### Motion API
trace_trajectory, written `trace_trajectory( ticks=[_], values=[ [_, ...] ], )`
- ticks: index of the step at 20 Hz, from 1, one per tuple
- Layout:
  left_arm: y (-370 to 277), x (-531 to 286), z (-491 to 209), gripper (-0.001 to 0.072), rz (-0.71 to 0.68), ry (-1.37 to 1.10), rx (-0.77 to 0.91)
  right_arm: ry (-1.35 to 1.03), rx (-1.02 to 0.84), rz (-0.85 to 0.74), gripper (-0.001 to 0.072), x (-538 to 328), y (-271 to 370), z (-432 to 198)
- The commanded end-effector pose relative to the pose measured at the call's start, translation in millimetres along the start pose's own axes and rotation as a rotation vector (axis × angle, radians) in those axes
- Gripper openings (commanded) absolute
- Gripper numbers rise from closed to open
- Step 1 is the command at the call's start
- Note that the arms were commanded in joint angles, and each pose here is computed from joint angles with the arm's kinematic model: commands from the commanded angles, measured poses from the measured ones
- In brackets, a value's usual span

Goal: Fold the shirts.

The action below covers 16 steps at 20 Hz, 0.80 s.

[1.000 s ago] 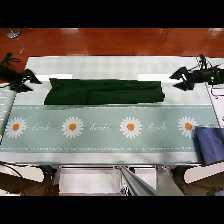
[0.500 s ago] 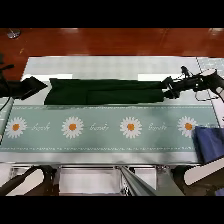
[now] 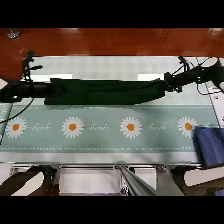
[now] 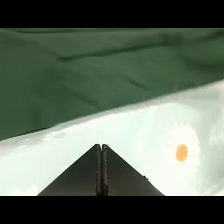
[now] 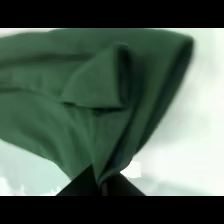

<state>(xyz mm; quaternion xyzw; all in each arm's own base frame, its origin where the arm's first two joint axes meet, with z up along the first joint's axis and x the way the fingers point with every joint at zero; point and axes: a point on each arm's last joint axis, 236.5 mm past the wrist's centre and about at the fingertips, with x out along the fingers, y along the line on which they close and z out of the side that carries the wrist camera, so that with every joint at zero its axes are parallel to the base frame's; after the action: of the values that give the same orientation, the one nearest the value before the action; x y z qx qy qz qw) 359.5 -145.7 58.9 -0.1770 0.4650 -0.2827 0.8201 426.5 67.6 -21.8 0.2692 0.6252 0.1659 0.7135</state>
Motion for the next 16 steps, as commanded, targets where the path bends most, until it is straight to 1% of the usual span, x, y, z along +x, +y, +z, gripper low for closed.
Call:
trace_trajectory(
  ticks=[1,4,6,8,12,14,16],
  values=[
    [-47,43,-3,0.0018,-0.035,0.032,0.142,-0.094,-0.1,-0.113,0.0025,-49,11,-40],
    [-75,96,-7,0.0018,0.016,0.061,0.192,-0.199,-0.13,-0.118,0.0025,-81,32,-96],
    [-107,129,-12,0.0018,-0.016,0.097,0.157,-0.258,-0.13,-0.111,0.0025,-99,45,-128],
    [-141,162,-25,0.0018,-0.059,0.151,0.206,-0.302,-0.119,-0.1,0.0025,-116,58,-154],
    [-170,220,-86,0.0019,-0.078,0.357,0.122,-0.389,-0.137,-0.083,0.0025,-142,78,-178],
    [-184,232,-124,0.0019,-0.108,0.476,0.108,-0.386,-0.133,-0.073,0.0025,-143,81,-183],
    [-200,238,-153,0.0019,-0.136,0.536,0.101,-0.397,-0.133,-0.069,0.0025,-144,82,-179]
  ],
)
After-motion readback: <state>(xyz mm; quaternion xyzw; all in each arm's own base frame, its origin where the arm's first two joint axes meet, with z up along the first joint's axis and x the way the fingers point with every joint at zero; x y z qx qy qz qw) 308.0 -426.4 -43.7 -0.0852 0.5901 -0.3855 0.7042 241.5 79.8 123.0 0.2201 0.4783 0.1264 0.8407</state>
